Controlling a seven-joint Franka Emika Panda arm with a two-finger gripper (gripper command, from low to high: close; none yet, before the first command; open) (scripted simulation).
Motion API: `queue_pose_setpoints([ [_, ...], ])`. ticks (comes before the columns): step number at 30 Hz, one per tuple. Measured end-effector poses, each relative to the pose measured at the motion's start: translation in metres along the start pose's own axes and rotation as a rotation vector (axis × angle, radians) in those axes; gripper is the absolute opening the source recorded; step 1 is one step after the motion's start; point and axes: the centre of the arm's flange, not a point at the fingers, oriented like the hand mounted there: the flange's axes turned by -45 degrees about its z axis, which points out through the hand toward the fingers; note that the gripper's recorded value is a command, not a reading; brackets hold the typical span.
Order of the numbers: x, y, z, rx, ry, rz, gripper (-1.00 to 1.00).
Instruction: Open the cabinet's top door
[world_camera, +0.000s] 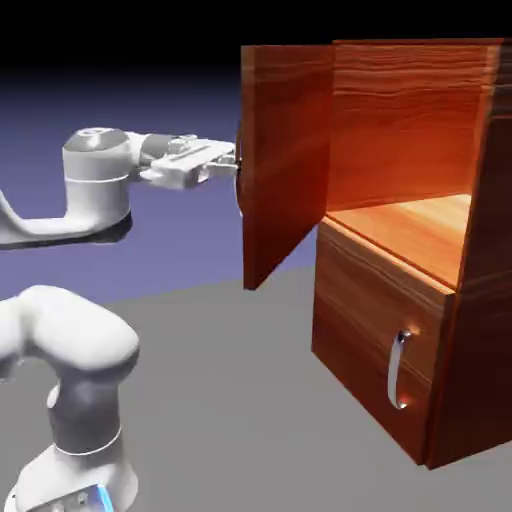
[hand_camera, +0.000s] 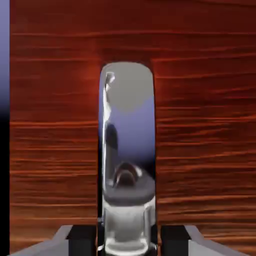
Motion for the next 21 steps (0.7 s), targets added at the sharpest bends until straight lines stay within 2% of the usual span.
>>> queue_pose_setpoints([
  [21, 0.0, 0.113, -0.156, 0.494, 0.0, 0.0, -1.0],
])
